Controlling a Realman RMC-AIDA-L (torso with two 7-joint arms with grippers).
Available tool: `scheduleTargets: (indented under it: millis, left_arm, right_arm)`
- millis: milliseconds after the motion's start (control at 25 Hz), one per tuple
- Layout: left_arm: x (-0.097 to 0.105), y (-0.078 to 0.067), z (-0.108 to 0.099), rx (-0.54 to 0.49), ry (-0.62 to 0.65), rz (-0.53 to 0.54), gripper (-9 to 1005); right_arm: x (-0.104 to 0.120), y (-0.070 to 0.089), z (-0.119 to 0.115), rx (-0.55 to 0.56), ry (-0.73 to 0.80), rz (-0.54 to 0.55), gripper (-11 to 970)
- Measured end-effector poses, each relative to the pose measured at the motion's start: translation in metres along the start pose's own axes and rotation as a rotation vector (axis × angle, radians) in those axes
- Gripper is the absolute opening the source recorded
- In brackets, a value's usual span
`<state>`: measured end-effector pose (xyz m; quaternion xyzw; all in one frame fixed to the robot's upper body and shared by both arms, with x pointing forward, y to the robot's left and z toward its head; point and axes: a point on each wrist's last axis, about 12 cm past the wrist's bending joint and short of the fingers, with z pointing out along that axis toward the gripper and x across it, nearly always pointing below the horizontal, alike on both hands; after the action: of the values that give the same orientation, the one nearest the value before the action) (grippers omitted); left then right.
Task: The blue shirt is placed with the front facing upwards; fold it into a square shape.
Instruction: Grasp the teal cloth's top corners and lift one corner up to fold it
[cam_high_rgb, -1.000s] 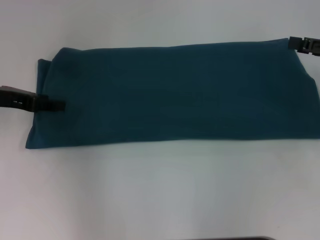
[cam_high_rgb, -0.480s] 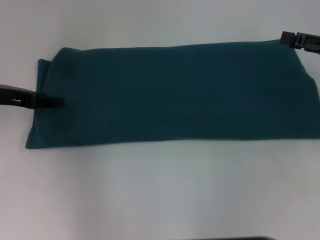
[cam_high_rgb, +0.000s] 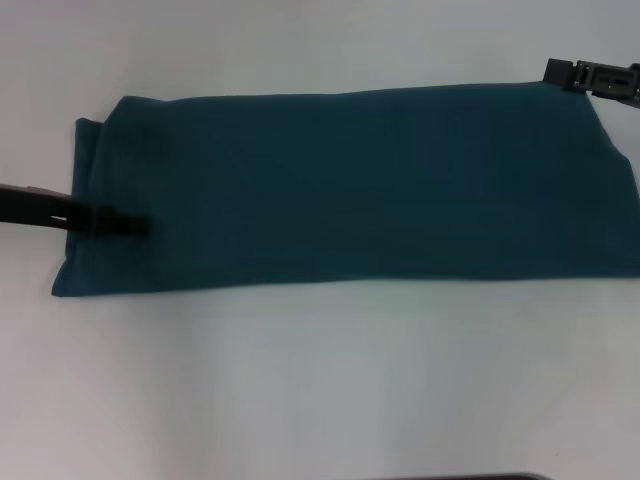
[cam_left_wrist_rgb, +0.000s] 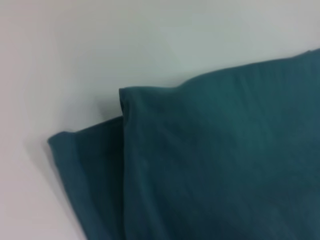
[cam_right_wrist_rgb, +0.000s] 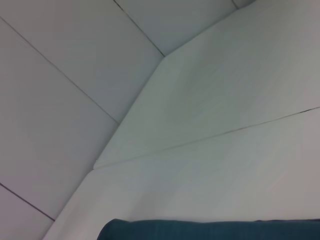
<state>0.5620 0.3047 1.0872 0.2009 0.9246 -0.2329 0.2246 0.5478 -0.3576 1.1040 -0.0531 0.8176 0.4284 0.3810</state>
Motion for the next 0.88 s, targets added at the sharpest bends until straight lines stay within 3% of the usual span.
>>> scheduleTargets:
  millis: [520, 880]
  left_arm:
    - [-0.01, -0.005, -0.011, -0.006, -0.011, 0.036, 582]
    - [-0.007, -0.002, -0.012, -0.033, 0.005, 0.02, 581]
  right_arm:
    - [-0.002, 0.0, 0.004, 0.009, 0.007, -0.021, 733]
    - [-0.004, 0.001, 0.005, 0.007, 0.005, -0.027, 732]
